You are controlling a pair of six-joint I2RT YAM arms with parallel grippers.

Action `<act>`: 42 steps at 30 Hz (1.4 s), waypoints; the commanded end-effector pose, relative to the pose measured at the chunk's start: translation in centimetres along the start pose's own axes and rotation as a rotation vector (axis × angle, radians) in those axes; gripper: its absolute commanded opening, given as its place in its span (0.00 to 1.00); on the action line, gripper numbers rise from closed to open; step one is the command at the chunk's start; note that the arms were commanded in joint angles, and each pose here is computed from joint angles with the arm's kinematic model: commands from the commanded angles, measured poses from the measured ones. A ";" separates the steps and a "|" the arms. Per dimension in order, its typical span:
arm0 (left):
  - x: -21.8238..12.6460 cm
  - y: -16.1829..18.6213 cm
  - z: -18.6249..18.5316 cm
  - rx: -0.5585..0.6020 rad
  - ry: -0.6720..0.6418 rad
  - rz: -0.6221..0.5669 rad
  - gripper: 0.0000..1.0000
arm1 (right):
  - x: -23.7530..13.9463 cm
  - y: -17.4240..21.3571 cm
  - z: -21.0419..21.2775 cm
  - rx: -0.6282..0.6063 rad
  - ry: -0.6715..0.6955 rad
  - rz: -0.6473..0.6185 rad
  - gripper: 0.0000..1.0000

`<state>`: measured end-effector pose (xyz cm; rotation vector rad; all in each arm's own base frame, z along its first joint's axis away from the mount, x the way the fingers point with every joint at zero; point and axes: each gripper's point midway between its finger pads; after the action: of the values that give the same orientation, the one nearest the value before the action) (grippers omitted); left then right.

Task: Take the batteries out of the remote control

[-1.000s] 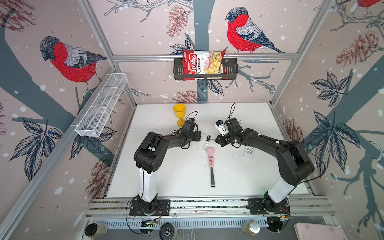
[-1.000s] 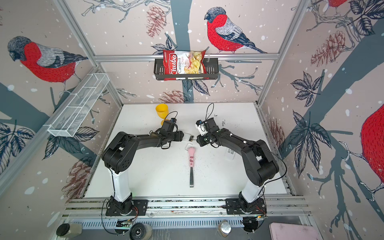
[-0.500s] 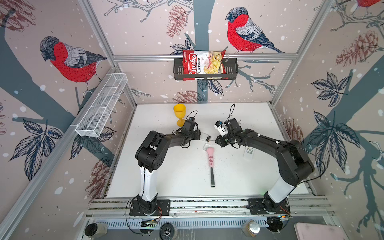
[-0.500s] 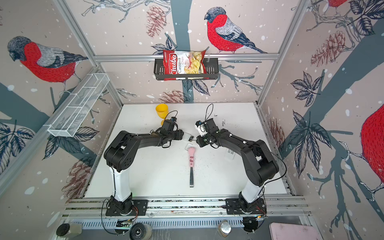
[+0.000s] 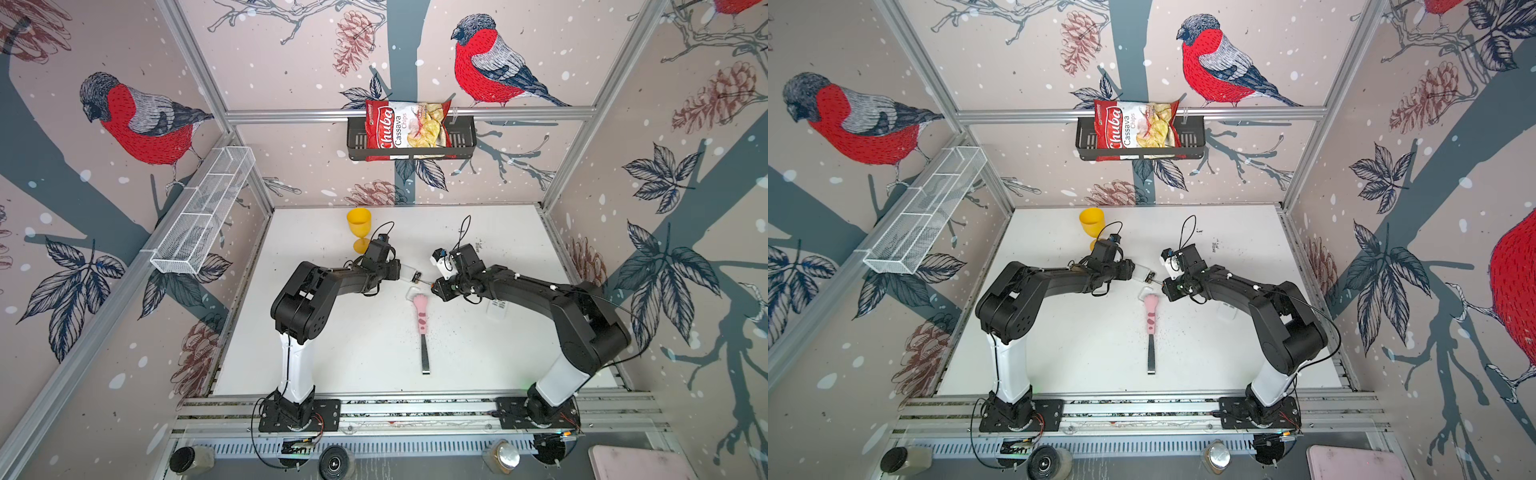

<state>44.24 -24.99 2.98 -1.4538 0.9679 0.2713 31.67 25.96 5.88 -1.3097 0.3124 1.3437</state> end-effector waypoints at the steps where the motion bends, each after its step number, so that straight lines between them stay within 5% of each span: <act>1: 0.1 2.6 -0.7 0.002 0.039 0.099 0.60 | 0.3 -0.9 0.9 -0.018 -0.046 -0.048 0.00; 42: -0.5 2.4 -0.4 0.020 0.042 0.081 0.57 | -1.4 -2.0 0.4 0.010 -0.009 -0.057 0.00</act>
<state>43.54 -24.92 2.97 -1.4396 0.9965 0.2519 32.79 26.56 7.78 -1.2936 0.2597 1.3192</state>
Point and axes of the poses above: each gripper's point midway between its finger pads, its own x axis out along the fingers, its own z axis along the line the jaws close on, y = z × x, and after that the axes turned 9 degrees about x, right-handed
